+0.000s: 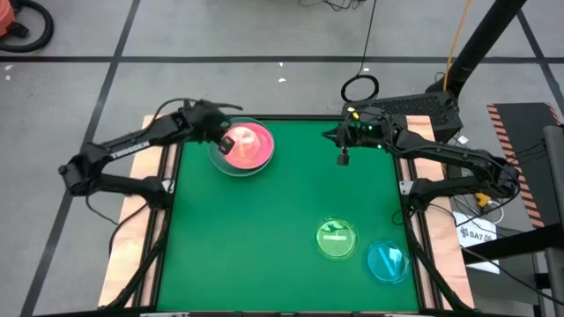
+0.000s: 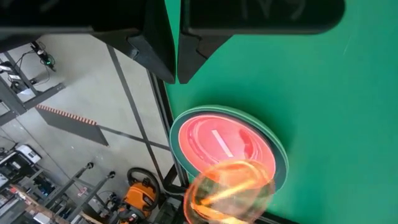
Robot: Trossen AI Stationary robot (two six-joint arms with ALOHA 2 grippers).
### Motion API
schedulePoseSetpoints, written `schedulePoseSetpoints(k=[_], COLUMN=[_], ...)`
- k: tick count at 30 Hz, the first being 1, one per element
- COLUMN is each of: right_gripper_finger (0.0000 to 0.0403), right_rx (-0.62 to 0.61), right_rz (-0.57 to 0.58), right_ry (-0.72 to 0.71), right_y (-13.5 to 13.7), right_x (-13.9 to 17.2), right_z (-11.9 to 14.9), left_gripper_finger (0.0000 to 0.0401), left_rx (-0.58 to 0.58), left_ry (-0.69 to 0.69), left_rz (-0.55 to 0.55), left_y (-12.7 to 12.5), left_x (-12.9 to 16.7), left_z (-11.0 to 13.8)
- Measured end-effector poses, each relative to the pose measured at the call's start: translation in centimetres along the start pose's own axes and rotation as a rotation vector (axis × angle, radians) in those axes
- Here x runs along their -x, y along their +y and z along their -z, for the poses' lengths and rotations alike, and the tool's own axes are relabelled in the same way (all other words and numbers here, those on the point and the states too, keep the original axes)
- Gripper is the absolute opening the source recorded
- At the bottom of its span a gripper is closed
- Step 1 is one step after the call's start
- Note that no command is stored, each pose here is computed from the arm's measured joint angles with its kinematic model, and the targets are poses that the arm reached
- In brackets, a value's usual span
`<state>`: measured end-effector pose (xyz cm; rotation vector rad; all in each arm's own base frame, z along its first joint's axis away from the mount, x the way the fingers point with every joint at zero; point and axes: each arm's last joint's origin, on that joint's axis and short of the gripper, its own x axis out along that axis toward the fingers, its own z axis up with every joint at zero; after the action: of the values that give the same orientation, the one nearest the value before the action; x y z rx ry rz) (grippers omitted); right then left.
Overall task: Stack plastic plates
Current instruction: Stack the orange plate on top of the pink plate
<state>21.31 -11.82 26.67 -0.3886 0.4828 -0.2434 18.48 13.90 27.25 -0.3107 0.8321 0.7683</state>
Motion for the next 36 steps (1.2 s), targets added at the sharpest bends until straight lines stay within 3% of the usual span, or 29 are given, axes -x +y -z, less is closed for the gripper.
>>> schedulePoseSetpoints(k=[11, 22, 36], right_gripper_finger=[0.0011, 0.0011, 0.0011], right_rx=[-0.024, -0.040, -0.052], right_rz=[-0.011, -0.020, -0.020], right_ry=[0.017, 0.033, 0.035], right_y=[0.1, 0.2, 0.2], right_x=[0.0, 0.0, 0.0], right_z=[0.2, 0.3, 0.3], left_gripper_finger=[0.0005, 0.0007, 0.0070], left_rx=[0.032, 0.035, 0.033], left_ry=[0.071, 0.115, 0.114], left_rz=[-0.015, -0.019, -0.020], left_y=[1.3, 1.2, 1.2], left_x=[-3.7, -5.7, -5.7], left_z=[-2.6, -2.6, -2.6])
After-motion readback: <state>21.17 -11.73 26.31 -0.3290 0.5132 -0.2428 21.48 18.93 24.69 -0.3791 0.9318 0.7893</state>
